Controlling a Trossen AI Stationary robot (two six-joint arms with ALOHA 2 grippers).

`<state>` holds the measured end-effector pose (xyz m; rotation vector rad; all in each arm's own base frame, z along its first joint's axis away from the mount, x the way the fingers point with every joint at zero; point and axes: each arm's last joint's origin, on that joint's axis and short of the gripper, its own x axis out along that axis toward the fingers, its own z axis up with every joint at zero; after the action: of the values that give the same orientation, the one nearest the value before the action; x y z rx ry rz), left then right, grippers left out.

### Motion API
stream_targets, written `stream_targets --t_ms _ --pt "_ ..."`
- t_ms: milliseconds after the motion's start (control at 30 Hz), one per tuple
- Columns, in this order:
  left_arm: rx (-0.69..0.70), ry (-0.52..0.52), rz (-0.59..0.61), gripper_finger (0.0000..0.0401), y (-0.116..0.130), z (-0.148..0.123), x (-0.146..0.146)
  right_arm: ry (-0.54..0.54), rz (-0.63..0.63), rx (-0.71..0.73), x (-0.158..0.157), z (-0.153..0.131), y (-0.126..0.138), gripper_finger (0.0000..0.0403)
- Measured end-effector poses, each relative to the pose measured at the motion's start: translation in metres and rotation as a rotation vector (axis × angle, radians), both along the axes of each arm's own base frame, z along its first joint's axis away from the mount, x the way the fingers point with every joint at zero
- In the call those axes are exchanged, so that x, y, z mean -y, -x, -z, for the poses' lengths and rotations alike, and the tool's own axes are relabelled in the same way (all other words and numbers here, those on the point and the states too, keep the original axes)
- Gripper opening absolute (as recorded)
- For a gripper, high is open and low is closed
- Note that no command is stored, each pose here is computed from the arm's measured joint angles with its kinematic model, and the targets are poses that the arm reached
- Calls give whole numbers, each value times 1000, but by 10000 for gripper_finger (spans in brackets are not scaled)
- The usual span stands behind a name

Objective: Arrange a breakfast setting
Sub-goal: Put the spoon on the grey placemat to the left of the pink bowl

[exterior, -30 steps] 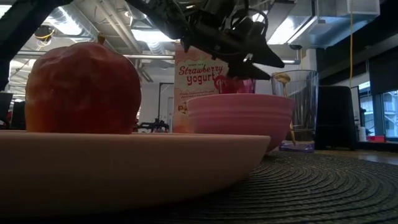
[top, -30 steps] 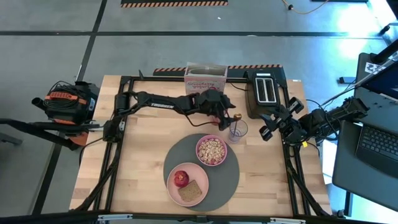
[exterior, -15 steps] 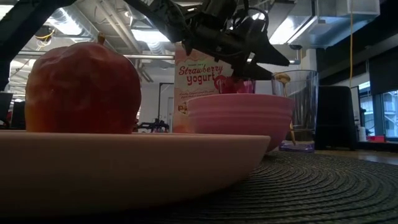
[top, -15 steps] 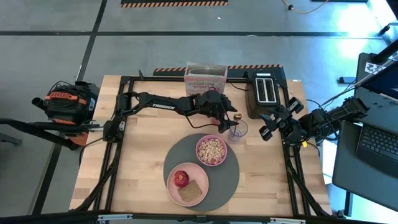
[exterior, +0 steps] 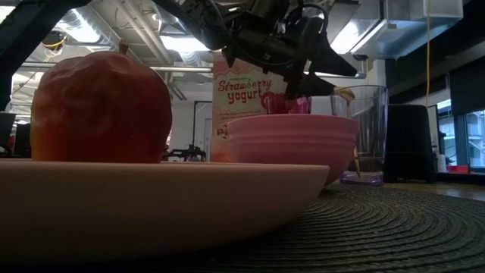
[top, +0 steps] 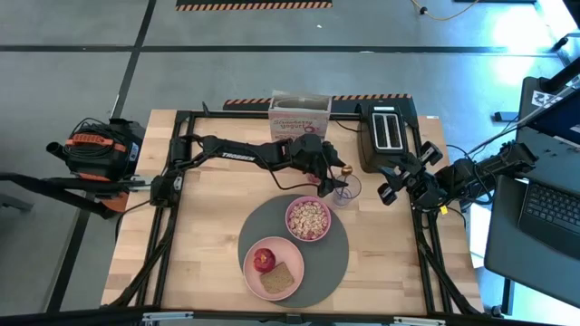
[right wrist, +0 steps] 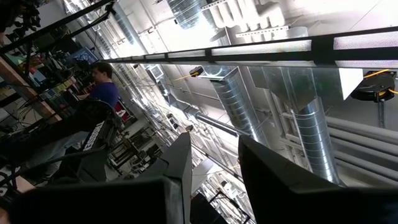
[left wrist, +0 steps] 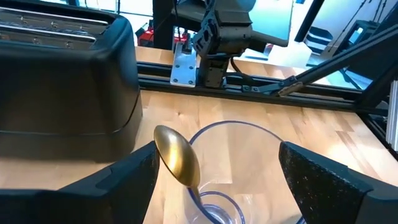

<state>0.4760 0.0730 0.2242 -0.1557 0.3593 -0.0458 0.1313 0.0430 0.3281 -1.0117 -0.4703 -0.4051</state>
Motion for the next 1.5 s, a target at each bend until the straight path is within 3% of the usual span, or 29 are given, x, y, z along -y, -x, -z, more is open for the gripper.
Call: stream_targets --t_ms 500,1133,1333,1500 --pt "16 64 -88 254 -1 -2 0 -1 40 -12 1 0 0 104" --pt "6 80 -116 246 -1 -1 -1 -20 48 -18 1 1 0 104" --pt "3 86 -96 246 0 -1 -2 -161 172 -101 5 4 -2 104" --pt "-2 91 -79 246 0 -1 -1 -275 253 -375 6 -1 -10 104"
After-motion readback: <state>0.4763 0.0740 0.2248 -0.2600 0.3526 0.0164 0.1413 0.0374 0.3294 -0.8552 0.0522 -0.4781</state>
